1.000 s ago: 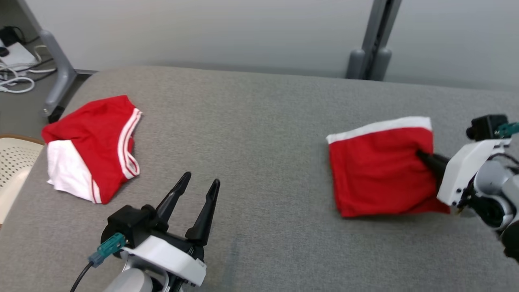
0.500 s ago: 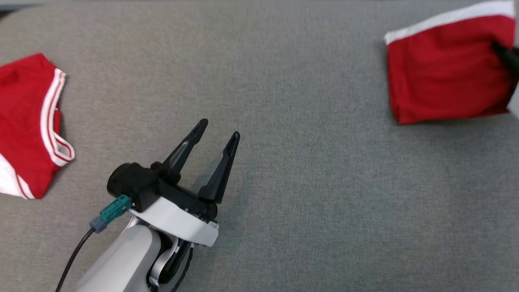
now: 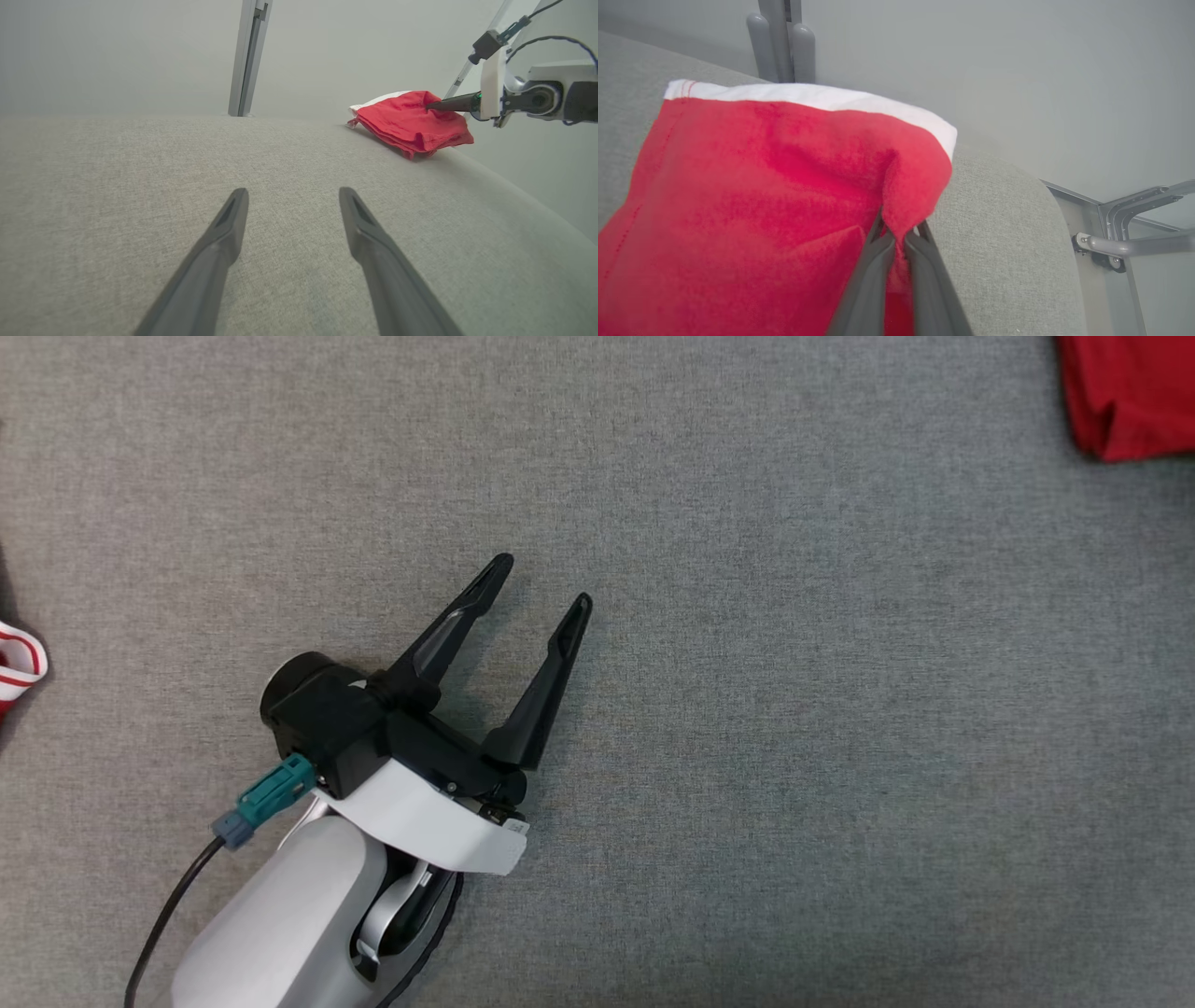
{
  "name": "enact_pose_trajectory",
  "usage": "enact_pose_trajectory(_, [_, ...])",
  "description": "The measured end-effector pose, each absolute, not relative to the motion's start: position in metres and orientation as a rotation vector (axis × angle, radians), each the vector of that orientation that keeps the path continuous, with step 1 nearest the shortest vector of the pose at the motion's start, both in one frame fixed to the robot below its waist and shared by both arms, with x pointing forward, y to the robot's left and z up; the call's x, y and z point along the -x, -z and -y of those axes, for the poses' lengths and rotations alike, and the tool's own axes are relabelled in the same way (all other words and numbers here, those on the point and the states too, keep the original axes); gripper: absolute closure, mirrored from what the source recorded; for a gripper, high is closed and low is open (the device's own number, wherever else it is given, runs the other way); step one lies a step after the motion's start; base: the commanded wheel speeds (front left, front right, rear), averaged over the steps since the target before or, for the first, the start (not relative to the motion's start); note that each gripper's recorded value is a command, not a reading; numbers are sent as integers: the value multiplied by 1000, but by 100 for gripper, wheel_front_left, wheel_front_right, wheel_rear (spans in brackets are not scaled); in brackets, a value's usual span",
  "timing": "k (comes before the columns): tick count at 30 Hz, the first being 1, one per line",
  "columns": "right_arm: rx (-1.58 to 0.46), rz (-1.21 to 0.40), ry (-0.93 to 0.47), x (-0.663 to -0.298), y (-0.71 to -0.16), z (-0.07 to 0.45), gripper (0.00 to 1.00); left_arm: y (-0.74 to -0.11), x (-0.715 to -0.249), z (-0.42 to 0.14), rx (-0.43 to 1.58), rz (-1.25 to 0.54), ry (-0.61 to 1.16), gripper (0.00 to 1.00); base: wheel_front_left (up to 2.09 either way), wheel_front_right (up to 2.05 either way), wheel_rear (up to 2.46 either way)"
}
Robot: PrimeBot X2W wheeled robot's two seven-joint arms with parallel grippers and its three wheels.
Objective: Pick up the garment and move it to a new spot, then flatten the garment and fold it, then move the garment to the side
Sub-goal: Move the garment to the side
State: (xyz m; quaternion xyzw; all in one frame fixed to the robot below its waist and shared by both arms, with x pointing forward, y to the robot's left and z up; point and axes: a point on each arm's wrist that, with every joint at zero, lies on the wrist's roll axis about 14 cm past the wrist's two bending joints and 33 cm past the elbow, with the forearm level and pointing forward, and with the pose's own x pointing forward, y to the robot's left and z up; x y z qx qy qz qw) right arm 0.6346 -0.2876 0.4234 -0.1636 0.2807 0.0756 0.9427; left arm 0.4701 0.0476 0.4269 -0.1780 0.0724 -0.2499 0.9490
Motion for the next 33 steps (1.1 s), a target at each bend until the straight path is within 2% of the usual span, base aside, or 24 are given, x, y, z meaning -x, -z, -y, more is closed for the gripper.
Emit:
enact_pose_trajectory(9, [479, -634, -59, -645, -415, 316, 100, -428, -474, -48, 374, -138, 508, 0, 0, 0, 0])
enact_pose_trajectory(10, [482, -635, -49, -645, -416, 318, 95, -429, -474, -48, 374, -136, 507, 0, 0, 0, 0])
enact_pose_trajectory(11, [482, -635, -49, -645, -416, 318, 72, -429, -474, -48, 374, -136, 507, 0, 0, 0, 0])
enact_pose_trajectory(12, [483, -636, -41, -646, -417, 319, 16, -429, -473, -48, 374, -134, 506, 0, 0, 0, 0])
enact_pose_trajectory(13, [485, -633, -41, -646, -417, 318, 0, -431, -473, -49, 374, -132, 506, 0, 0, 0, 0])
enact_pose_trajectory(20, [509, -560, -26, -644, -435, 319, 0, -438, -470, -53, 359, -121, 496, 0, 0, 0, 0])
enact_pose_trajectory(24, [528, -438, -17, -646, -473, 321, 0, -448, -466, -56, 350, -103, 488, 0, 0, 0, 0])
enact_pose_trajectory(27, [519, -348, -46, -644, -498, 304, 0, -456, -461, -61, 345, -90, 473, 0, 0, 0, 0])
enact_pose_trajectory(33, [473, -193, -87, -622, -544, 276, 0, -480, -449, -78, 328, -45, 421, 0, 0, 0, 0])
